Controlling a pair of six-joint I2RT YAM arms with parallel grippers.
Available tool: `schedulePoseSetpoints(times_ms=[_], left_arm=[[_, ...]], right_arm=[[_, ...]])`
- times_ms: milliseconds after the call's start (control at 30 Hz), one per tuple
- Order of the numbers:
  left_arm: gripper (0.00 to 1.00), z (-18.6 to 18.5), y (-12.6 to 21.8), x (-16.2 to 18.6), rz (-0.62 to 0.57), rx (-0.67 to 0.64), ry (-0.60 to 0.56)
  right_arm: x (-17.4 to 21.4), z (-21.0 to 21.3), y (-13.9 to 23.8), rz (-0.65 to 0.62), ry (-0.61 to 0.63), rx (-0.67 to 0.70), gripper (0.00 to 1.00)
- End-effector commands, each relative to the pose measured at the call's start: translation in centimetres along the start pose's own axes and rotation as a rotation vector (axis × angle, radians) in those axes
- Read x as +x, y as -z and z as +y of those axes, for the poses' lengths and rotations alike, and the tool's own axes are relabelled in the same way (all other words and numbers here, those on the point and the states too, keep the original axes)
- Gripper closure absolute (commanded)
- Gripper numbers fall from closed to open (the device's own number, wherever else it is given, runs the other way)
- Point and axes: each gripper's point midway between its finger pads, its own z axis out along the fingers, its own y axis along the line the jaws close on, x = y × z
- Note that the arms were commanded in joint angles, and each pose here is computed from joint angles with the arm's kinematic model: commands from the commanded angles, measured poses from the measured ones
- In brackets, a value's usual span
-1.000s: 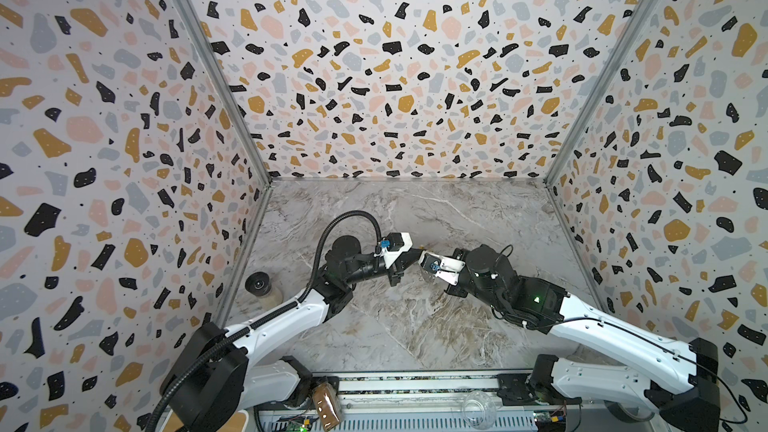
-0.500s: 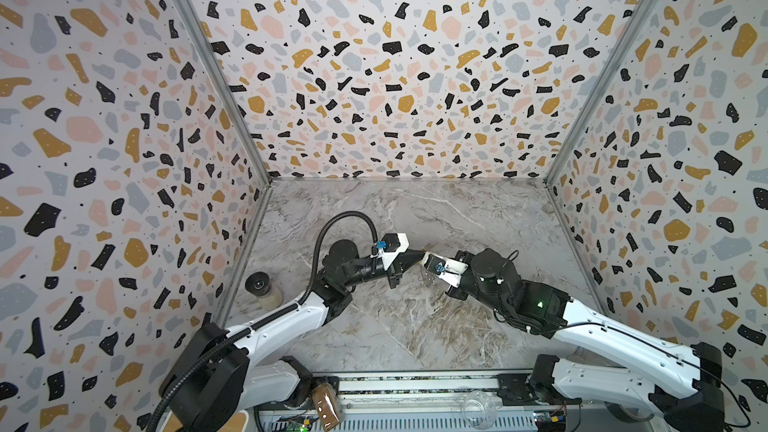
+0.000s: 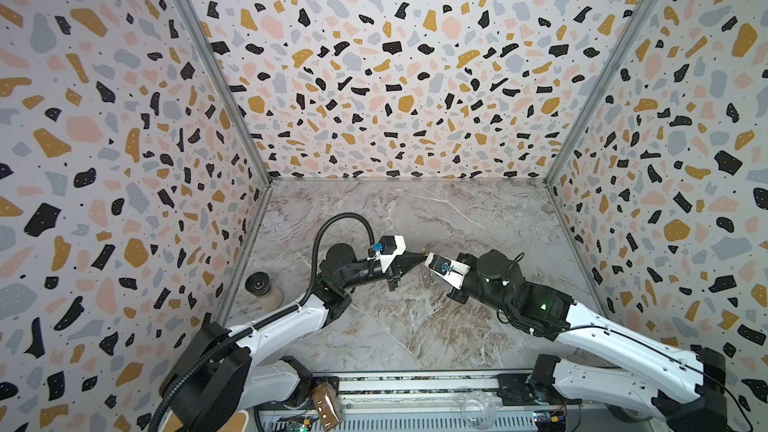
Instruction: Remove the keys from the keyring
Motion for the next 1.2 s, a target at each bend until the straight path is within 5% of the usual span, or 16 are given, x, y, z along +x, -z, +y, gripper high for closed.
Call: schedulePoseSetpoints(times_ms=[0, 267, 567, 967, 1167], left_arm=[[1.0, 1.5, 0.6, -4.0, -0.137, -0.063, -0.101], [1.0, 0.4, 0.1, -4.2, -0.143, 0.035, -0.092], [1.0, -0.3, -0.5, -4.0, -0.099, 0.115, -0.113], [1.0, -1.1, -0.8, -3.8, -0.082, 0.187, -0.108], [1.0, -1.4, -0.7, -3.9, -0.082, 0.197, -0.112]], right_arm=[[2.2, 1.7, 0.3, 0.065, -0.013, -0.074, 0.97], [1.4, 1.0, 1.3, 0.038, 0.001, -0.059, 0.73], [-0.2, -1.5, 4.1, -0.042, -0.034, 0.035, 0.63], [-6.3, -3.2, 5.5, -0.286, -0.107, -0.009, 0.69], [-6.7, -3.0, 4.4, -0.307, -0.136, -0.062, 0.73]])
